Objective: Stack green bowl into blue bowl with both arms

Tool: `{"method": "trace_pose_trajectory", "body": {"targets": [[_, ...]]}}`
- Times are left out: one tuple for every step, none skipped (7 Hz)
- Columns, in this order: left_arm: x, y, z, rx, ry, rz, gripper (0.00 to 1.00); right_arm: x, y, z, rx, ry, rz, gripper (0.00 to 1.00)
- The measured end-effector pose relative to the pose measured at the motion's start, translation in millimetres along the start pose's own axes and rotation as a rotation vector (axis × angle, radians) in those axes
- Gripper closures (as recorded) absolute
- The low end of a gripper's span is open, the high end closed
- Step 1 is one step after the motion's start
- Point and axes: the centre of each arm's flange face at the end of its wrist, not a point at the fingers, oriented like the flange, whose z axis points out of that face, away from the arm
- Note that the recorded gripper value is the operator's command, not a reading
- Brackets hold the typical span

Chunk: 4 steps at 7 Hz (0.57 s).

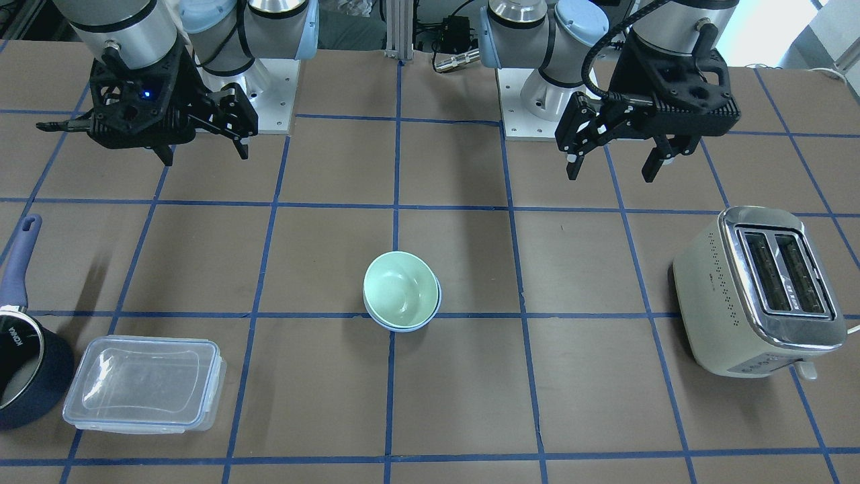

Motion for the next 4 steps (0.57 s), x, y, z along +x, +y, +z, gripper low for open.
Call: {"method": "trace_pose_trajectory", "body": {"targets": [[-1.4, -0.3, -1.6, -0.016, -0.001, -0.002, 0.0, 0.2, 1.8, 2.2, 0.009, 0.002, -0.001, 0.0], [-3.4, -2.8, -5.1, -0.031, -0.002, -0.006, 0.0, -0.3, 0.4, 1.0, 0.023, 0.004, -0.003, 0.0], [-4.9, -7.0, -9.4, -0.046, -0.001, -0.008, 0.0, -1.6, -1.2, -1.5, 0.04, 0.007, -0.002, 0.0], [-5.3, -10.6, -11.6, -0.058, 0.003, -0.009, 0.0, -2.6, -2.5, -5.7, 0.052, 0.009, 0.003, 0.0]]}}
